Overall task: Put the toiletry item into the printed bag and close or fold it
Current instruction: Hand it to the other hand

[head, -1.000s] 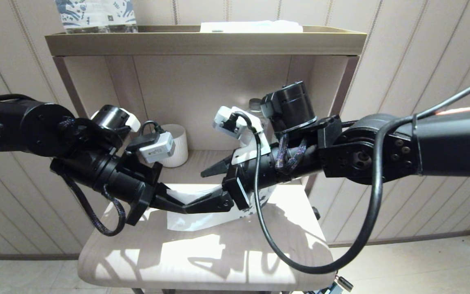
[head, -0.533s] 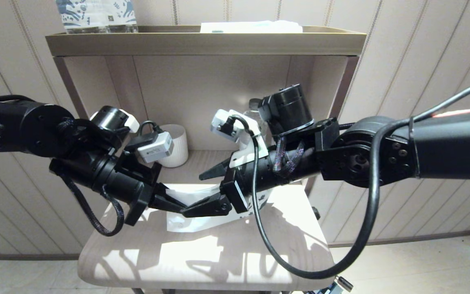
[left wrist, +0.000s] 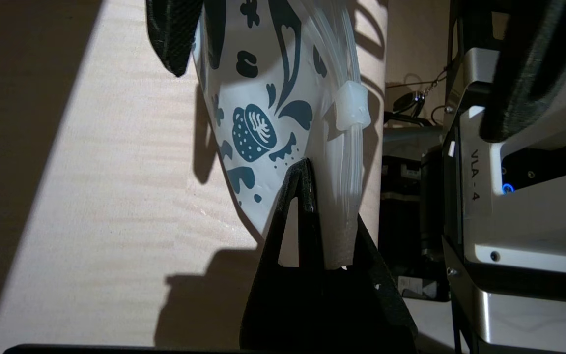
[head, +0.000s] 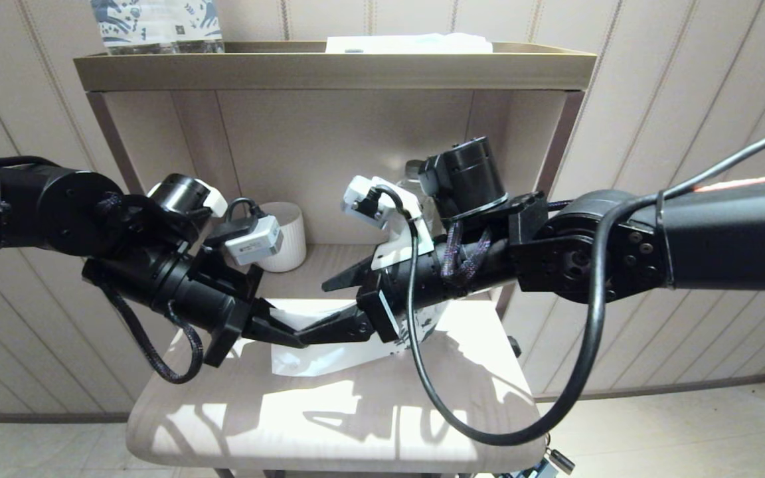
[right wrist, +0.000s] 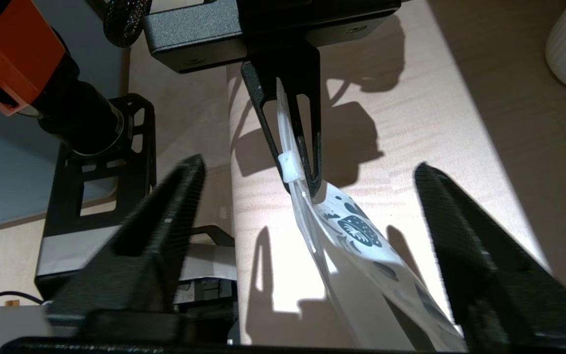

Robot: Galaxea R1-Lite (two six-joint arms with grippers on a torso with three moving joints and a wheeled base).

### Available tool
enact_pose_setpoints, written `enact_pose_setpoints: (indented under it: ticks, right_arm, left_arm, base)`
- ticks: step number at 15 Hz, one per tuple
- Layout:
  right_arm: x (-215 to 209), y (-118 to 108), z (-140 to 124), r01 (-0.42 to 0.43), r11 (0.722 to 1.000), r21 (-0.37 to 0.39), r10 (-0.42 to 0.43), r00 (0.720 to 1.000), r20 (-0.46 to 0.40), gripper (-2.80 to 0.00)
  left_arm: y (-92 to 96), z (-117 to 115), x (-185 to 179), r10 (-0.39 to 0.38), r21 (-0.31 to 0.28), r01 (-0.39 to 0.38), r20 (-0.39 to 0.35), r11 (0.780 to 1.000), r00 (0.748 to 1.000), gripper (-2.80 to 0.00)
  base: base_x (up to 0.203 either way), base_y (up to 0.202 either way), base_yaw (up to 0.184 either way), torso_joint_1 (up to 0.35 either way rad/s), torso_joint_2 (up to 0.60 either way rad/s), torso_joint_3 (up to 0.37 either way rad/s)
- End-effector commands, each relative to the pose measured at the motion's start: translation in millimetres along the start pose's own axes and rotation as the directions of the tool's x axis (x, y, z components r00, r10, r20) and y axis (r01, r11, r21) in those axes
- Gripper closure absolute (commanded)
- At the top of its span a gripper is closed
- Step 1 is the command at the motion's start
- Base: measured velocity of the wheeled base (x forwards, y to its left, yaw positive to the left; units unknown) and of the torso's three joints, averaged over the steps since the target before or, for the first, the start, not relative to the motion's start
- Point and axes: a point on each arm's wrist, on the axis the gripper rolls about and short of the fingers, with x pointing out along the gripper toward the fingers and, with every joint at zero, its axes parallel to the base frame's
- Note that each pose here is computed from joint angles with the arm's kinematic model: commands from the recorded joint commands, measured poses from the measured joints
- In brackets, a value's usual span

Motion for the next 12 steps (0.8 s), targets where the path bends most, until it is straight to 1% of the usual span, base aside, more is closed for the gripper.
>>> enact_pose_setpoints:
  ticks: [1, 2, 3, 7, 12]
  right_arm:
    - [3.9, -0.1, -2.4, -0.006, 1.0, 0.004, 0.006, 1.0, 0.0, 0.0]
    - [4.8, 1.1, -1.7, -0.011, 1.0, 0.023, 0.011, 1.0, 0.001, 0.0]
    - [5.0, 1.1, -0.2, -0.011, 0.999, 0.051, 0.011, 1.0, 0.006, -2.8]
    - [5.1, 2.2, -1.2, -0.014, 0.998, 0.064, 0.013, 1.0, 0.004, -2.8]
    - [5.4, 4.0, -1.5, -0.017, 0.998, 0.062, 0.017, 1.0, 0.001, -2.8]
  left_arm:
    - [-0.1, -1.7, 1.2, -0.009, -0.003, 0.009, 0.0, 1.0, 1.0, 0.0]
    - [-0.4, -2.7, 1.7, -0.01, -0.006, 0.01, -0.001, 1.0, 1.0, 0.0]
    - [0.0, -2.8, 2.0, -0.008, -0.003, 0.008, 0.002, 1.0, 1.0, 0.0]
    - [-0.6, -5.1, 3.2, -0.013, -0.009, 0.013, 0.0, 1.0, 1.0, 0.0]
    - [-0.1, -5.7, 3.9, -0.009, -0.003, 0.009, 0.003, 1.0, 1.0, 0.0]
  base:
    - [0.0, 0.0, 0.0, 0.0, 0.0, 0.0]
    - [0.0, 0.0, 0.0, 0.0, 0.0, 0.0]
    - [0.0, 0.0, 0.0, 0.0, 0.0, 0.0]
    - [0.0, 0.0, 0.0, 0.0, 0.0, 0.0]
    - [0.0, 0.0, 0.0, 0.0, 0.0, 0.0]
